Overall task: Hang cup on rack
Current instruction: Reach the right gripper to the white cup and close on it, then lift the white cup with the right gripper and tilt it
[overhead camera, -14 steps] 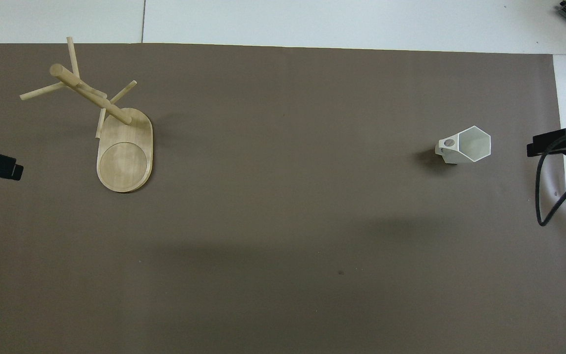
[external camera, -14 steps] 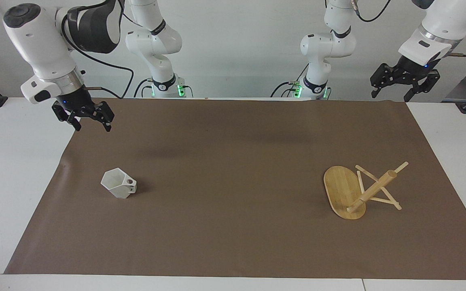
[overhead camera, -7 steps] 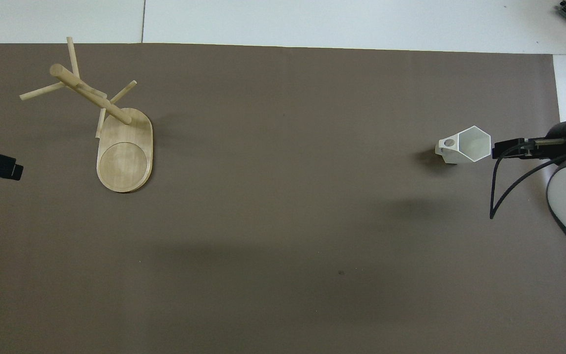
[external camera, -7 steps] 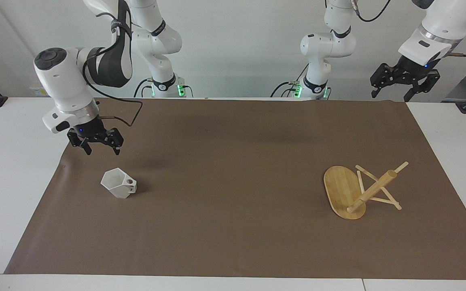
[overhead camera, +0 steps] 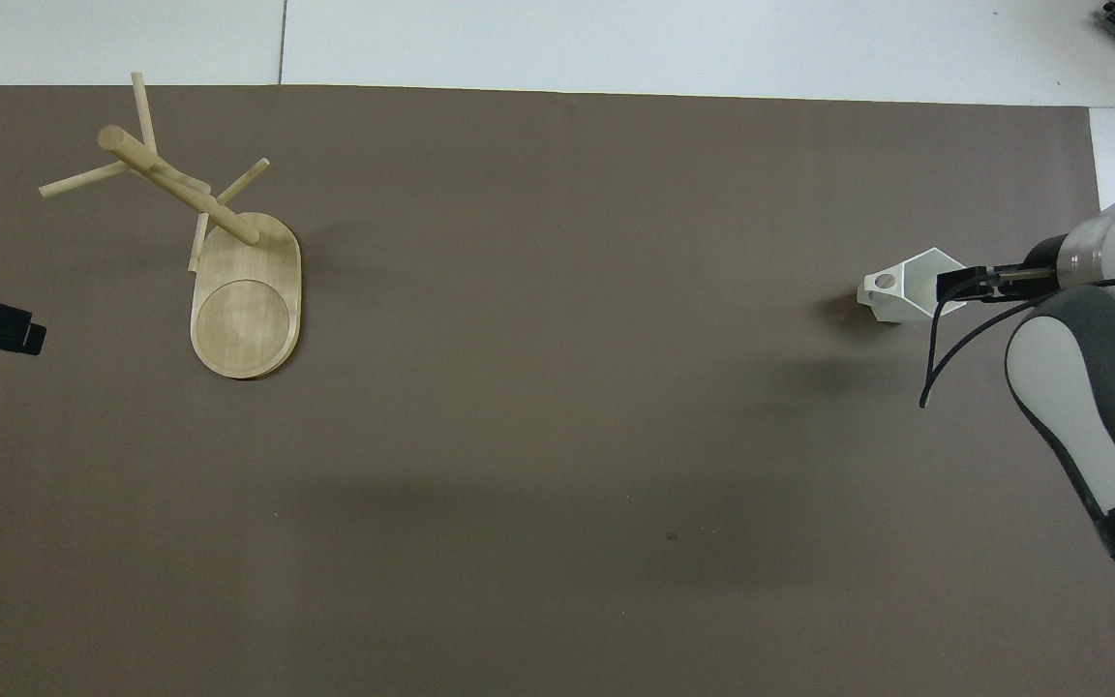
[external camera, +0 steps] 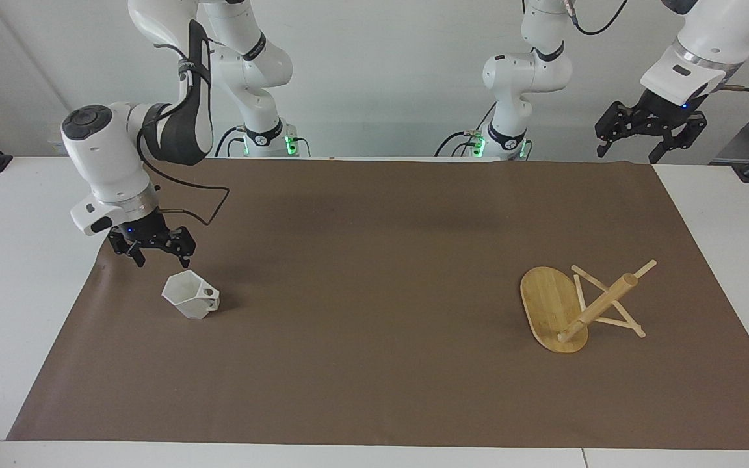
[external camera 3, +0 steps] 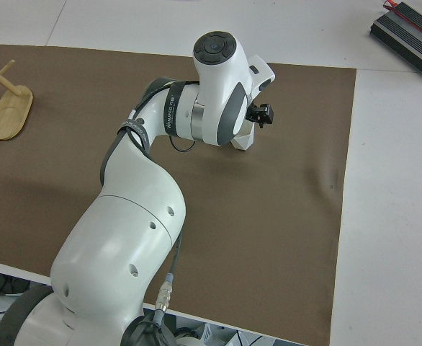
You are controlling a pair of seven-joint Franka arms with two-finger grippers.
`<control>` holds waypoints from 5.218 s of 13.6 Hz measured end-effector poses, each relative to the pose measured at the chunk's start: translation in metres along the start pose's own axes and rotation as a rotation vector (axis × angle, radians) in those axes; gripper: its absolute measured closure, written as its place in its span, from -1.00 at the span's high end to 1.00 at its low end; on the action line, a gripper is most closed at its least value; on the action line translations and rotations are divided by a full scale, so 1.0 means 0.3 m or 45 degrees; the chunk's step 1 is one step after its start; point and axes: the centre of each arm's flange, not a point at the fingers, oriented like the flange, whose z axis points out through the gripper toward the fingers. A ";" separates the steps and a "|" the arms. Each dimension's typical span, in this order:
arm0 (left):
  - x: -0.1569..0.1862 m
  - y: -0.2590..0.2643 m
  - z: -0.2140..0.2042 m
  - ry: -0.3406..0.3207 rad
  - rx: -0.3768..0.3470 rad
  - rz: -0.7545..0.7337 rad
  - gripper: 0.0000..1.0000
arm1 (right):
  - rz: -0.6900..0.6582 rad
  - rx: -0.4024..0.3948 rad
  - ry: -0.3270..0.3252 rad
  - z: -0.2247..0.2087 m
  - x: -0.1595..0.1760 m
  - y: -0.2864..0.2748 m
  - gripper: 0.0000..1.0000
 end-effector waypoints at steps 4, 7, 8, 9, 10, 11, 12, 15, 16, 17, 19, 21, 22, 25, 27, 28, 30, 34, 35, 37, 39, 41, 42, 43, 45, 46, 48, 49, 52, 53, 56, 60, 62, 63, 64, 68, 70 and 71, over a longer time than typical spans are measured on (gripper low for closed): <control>0.000 0.000 0.000 0.000 0.000 0.000 1.00 | 0.019 -0.011 0.017 0.094 -0.013 0.030 1.00; 0.000 0.000 0.000 0.000 0.000 0.000 1.00 | 0.016 -0.014 0.014 0.144 -0.015 0.026 1.00; 0.000 0.000 0.000 0.000 0.000 0.000 1.00 | 0.016 -0.016 0.014 0.161 -0.015 0.026 1.00; 0.000 0.000 0.000 0.000 0.000 0.000 1.00 | 0.016 -0.018 0.018 0.176 -0.013 0.026 1.00; 0.000 0.000 0.000 0.000 0.000 0.000 1.00 | 0.017 -0.018 0.022 0.191 -0.013 0.025 1.00; 0.000 0.000 0.000 0.000 0.000 0.000 1.00 | 0.020 -0.017 0.026 0.204 -0.013 0.025 1.00; 0.000 0.000 0.000 0.000 0.000 0.000 1.00 | 0.022 -0.016 0.027 0.214 -0.013 0.025 1.00; 0.000 0.000 0.000 0.000 0.000 0.000 1.00 | 0.049 0.002 0.044 0.228 -0.009 0.025 1.00; 0.000 0.000 0.000 0.000 0.000 0.000 1.00 | 0.065 0.016 0.046 0.231 -0.009 0.024 1.00; 0.000 0.000 0.000 0.000 0.000 0.000 1.00 | 0.081 0.031 0.049 0.231 -0.009 0.024 1.00; 0.000 0.000 0.000 0.000 0.000 0.000 1.00 | 0.101 0.048 0.055 0.230 -0.007 0.024 1.00; 0.000 0.000 0.000 0.000 0.000 0.000 1.00 | 0.104 0.046 0.081 0.225 -0.001 0.026 1.00; 0.000 0.000 0.000 0.000 0.000 0.000 1.00 | 0.104 0.043 0.097 0.222 0.004 0.027 1.00; 0.000 0.000 0.000 0.000 0.000 0.000 1.00 | 0.085 0.041 0.105 0.221 0.006 0.026 0.89; 0.000 0.000 0.000 0.000 0.000 0.000 1.00 | 0.062 0.040 0.108 0.220 0.008 0.025 0.86; 0.000 0.000 0.000 0.000 0.000 0.000 1.00 | 0.057 0.039 0.113 0.219 0.009 0.025 0.83; 0.000 0.000 0.000 0.000 0.000 0.000 1.00 | 0.051 0.038 0.124 0.218 0.013 0.020 0.82; 0.000 0.000 0.000 0.000 0.000 0.000 1.00 | 0.039 0.037 0.133 0.217 0.020 0.006 0.55; 0.000 0.000 0.000 0.000 0.000 0.000 1.00 | 0.036 0.037 0.133 0.217 0.021 0.002 0.55; 0.000 0.000 0.000 0.000 0.000 0.000 1.00 | 0.032 0.037 0.134 0.217 0.022 -0.003 0.27; 0.000 0.000 0.000 0.000 0.000 0.000 1.00 | 0.027 0.037 0.133 0.217 0.022 -0.003 0.11; 0.000 0.000 0.000 0.000 0.000 0.000 1.00 | 0.009 0.036 0.133 0.218 0.022 -0.003 -0.39; 0.000 0.000 0.000 0.000 0.000 0.000 1.00 | 0.005 0.036 0.133 0.218 0.022 -0.003 -0.60; 0.000 0.000 0.000 0.000 0.000 0.000 1.00 | 0.004 0.036 0.133 0.218 0.022 -0.003 -0.74; 0.000 0.000 0.000 0.000 0.000 0.000 1.00 | 0.001 0.035 0.133 0.218 0.022 -0.003 -0.84; 0.000 0.000 0.000 0.000 0.000 0.000 1.00 | 0.000 0.035 0.133 0.218 0.023 -0.003 -0.84; 0.000 0.000 0.000 0.000 0.000 0.000 1.00 | 0.000 0.035 0.133 0.218 0.023 -0.003 -0.89; 0.000 0.000 0.000 0.000 0.000 0.000 1.00 | -0.001 0.035 0.133 0.218 0.023 -0.003 -0.89; 0.000 0.000 0.000 0.000 0.000 0.000 1.00 | -0.016 0.034 0.134 0.218 0.023 -0.003 -0.89; 0.000 0.000 0.000 0.000 0.000 0.000 1.00 | -0.026 0.034 0.134 0.218 0.023 -0.003 -0.89; 0.000 0.000 0.000 0.000 0.000 0.000 1.00 | -0.039 0.033 0.135 0.217 0.023 -0.003 -0.89; 0.000 0.000 0.000 0.000 0.000 0.000 1.00 | -0.040 0.034 0.134 0.205 0.032 -0.003 -0.89; 0.000 0.000 0.000 0.000 0.000 0.000 1.00 | -0.043 0.041 0.111 0.184 0.044 -0.004 -0.89; 0.000 0.000 0.000 0.000 0.000 0.000 1.00 | -0.045 0.045 0.098 0.171 0.051 -0.005 -0.89; 0.000 0.000 0.000 0.000 0.000 0.000 1.00 | -0.046 0.048 0.089 0.156 0.059 -0.005 -0.89; 0.000 0.000 0.000 0.000 0.000 0.000 1.00 | -0.054 0.061 0.054 0.093 0.088 -0.010 -0.89; 0.000 0.000 0.000 0.000 0.000 0.000 1.00 | -0.058 0.066 0.038 0.062 0.100 -0.012 -0.89; 0.000 0.000 0.000 0.000 0.000 0.000 1.00 | -0.060 0.068 0.032 0.045 0.107 -0.013 -0.89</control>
